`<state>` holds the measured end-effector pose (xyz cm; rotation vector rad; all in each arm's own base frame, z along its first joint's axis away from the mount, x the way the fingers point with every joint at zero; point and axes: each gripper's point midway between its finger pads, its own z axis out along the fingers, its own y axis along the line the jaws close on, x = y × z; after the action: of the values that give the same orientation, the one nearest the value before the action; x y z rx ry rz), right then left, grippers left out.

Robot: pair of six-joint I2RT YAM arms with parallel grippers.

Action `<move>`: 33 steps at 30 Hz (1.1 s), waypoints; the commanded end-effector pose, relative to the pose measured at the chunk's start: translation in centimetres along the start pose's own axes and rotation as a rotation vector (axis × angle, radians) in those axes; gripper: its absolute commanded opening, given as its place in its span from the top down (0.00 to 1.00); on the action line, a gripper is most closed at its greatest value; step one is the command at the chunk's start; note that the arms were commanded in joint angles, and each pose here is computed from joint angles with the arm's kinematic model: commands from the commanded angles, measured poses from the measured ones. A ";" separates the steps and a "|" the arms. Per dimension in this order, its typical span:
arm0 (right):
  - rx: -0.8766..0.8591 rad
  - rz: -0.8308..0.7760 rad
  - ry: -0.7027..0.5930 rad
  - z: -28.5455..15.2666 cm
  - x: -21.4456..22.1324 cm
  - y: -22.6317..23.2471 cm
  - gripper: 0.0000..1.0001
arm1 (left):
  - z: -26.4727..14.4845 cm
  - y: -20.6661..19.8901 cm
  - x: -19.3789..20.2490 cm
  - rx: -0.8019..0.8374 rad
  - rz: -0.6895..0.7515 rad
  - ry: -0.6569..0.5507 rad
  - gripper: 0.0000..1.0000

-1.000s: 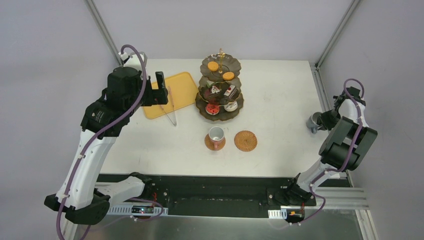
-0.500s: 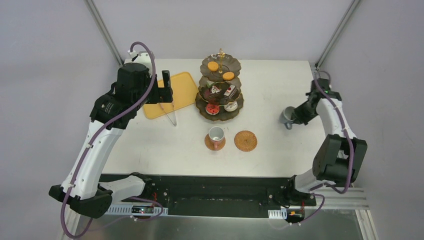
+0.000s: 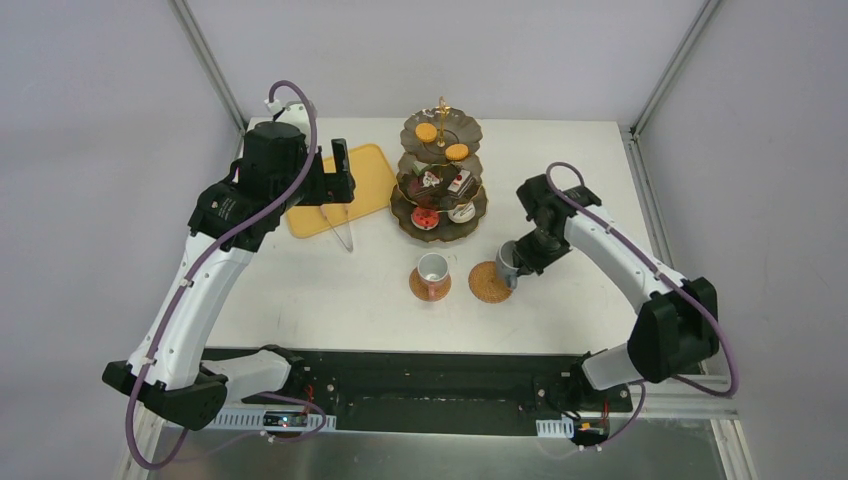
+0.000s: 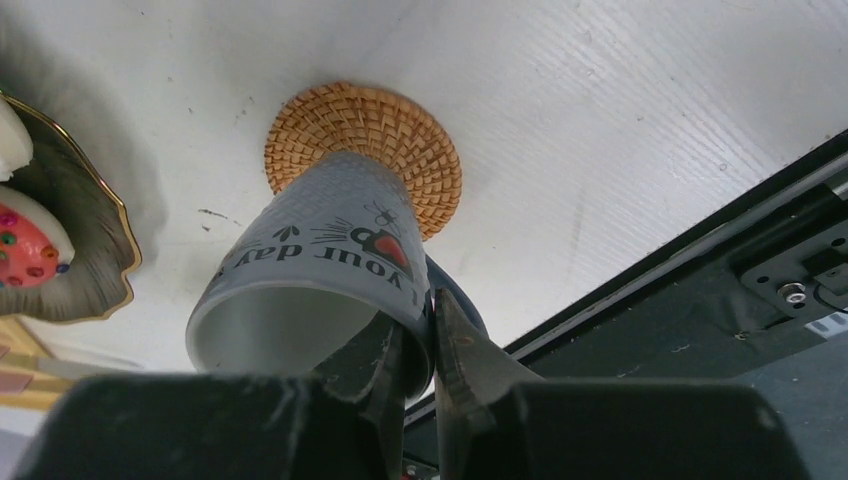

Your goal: Serve the afternoon tea

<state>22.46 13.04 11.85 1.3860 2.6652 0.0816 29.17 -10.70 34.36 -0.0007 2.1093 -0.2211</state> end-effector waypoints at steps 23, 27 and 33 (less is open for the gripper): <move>0.100 -0.014 -0.098 2.5 2.6 1.7 1.00 | -1.5 0.6 -1.3 -0.005 0.018 -0.059 0.02; 0.094 -0.013 -0.097 2.7 2.6 1.6 1.00 | -1.4 0.6 -1.2 -0.008 0.019 -0.057 0.02; 0.105 -0.024 -0.094 3.2 2.7 1.4 1.00 | -1.5 0.7 -1.2 -0.009 0.016 -0.059 0.02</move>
<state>22.68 15.94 8.47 1.3420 2.6476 -0.1270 28.64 -10.32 35.01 0.0111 2.0869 -0.2165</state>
